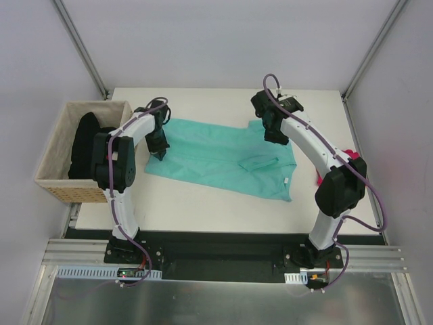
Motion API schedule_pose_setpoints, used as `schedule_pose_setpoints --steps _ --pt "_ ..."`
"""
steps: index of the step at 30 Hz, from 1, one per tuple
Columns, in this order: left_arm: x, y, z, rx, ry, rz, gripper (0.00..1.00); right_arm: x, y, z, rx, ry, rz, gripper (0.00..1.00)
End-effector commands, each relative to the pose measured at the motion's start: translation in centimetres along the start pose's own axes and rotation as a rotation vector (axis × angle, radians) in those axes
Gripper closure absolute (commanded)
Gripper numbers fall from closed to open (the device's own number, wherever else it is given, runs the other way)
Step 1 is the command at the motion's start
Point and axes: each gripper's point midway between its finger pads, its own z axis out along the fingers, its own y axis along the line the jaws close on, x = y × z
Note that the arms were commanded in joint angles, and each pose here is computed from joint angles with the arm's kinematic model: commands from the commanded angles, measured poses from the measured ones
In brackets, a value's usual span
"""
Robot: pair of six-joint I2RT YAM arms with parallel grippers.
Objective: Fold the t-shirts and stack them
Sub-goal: Fold the flattened tshirt in 1/3 of the way
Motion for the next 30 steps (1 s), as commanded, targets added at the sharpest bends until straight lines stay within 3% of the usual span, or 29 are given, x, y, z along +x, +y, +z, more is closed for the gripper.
schedule_pose_setpoints --steps 1,30 --pt "1.7 0.4 0.0 0.014 0.05 -0.018 1.0 -0.4 -0.7 -1.0 -0.017 0.001 0.003 0.66" --pt "13.7 2.0 -0.6 -0.036 0.207 0.006 1.0 -0.1 -0.3 -1.3 -0.081 0.005 0.025 0.66"
